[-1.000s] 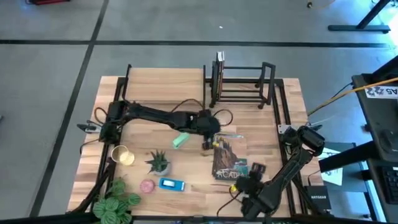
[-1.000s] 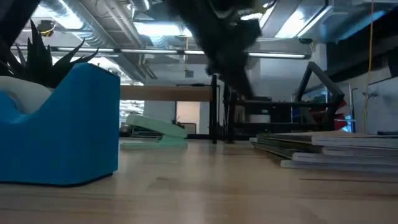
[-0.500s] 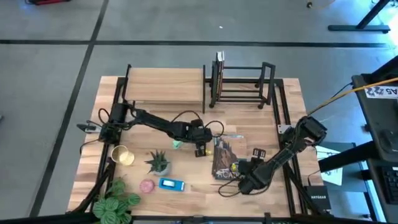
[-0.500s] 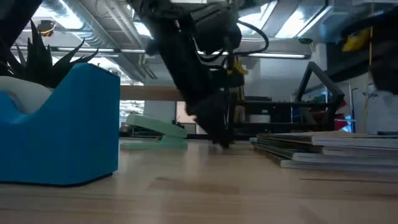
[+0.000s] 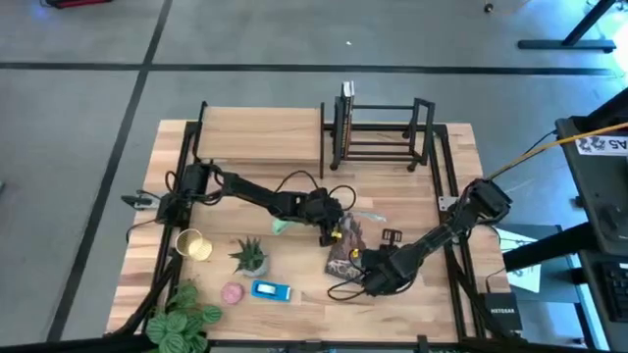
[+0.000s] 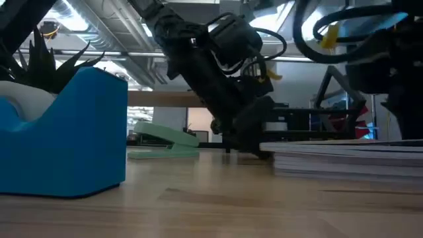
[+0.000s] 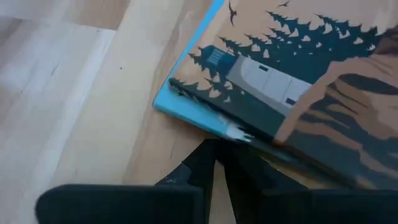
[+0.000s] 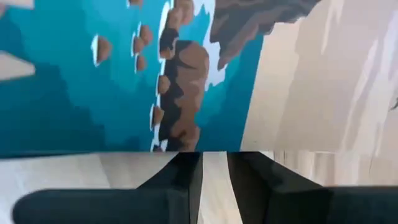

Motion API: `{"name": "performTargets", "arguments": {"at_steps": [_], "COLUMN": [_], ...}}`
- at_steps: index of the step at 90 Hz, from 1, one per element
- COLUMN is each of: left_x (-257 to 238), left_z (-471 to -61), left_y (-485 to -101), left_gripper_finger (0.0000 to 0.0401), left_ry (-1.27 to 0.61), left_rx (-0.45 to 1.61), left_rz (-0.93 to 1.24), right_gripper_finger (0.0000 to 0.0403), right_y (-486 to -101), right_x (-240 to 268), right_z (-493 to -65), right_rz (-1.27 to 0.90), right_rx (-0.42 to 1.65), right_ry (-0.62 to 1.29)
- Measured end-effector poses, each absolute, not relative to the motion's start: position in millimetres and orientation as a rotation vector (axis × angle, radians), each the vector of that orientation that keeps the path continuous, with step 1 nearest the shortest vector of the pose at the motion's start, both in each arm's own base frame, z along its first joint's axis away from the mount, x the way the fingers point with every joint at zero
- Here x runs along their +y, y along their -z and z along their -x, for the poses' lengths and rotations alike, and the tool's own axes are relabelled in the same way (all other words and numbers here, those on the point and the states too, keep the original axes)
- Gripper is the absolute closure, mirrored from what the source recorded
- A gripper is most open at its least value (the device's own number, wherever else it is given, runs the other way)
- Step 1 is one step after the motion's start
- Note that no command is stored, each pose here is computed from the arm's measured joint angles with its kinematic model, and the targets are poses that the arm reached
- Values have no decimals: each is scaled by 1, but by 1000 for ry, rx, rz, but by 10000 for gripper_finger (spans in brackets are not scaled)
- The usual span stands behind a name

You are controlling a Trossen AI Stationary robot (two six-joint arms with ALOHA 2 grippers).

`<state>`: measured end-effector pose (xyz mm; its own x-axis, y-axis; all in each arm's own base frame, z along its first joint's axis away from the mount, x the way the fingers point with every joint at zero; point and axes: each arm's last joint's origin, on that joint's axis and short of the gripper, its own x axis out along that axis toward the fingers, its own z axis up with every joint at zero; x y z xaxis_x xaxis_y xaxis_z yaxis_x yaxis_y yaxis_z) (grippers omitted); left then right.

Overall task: Stock shelves
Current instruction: Remove the brown blue book from the bookshelf

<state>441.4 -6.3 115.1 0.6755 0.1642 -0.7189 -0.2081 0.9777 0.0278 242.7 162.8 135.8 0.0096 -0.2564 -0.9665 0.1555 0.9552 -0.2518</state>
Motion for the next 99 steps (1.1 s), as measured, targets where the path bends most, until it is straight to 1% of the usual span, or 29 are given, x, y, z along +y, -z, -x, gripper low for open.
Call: {"name": "performTargets", "arguments": {"at_steps": [14, 24, 31, 44, 58, 71, 85, 99], "left_x": [-10, -18, -24, -29, -34, -44, -46, -45], "left_z": [-440, -434, -426, -424, -428, -435, -439, -437], "left_y": [-115, -123, -132, -142, -127, -123, -123, -125], "left_gripper_finger": [380, 380, 380, 380, 380, 380, 380, 380], "left_ry": [-217, -260, -291, -300, -298, -264, -277, -310], "left_rx": [811, 849, 887, 866, 869, 798, 730, 751], "left_rz": [66, 32, 0, 20, 74, 105, 102, 84], "right_gripper_finger": [343, 343, 343, 343, 343, 343, 343, 343], "right_y": [-137, -139, -139, -137, -131, -131, -131, -137], "right_x": [160, 162, 167, 171, 169, 166, 165, 164], "right_z": [-238, -230, -225, -222, -228, -232, -232, -227], "right_rz": [97, 99, 112, 132, 111, 111, 110, 102], "right_rx": [1563, 1611, 1627, 1607, 1521, 1478, 1484, 1493], "right_ry": [366, 406, 395, 385, 389, 404, 409, 474]}}
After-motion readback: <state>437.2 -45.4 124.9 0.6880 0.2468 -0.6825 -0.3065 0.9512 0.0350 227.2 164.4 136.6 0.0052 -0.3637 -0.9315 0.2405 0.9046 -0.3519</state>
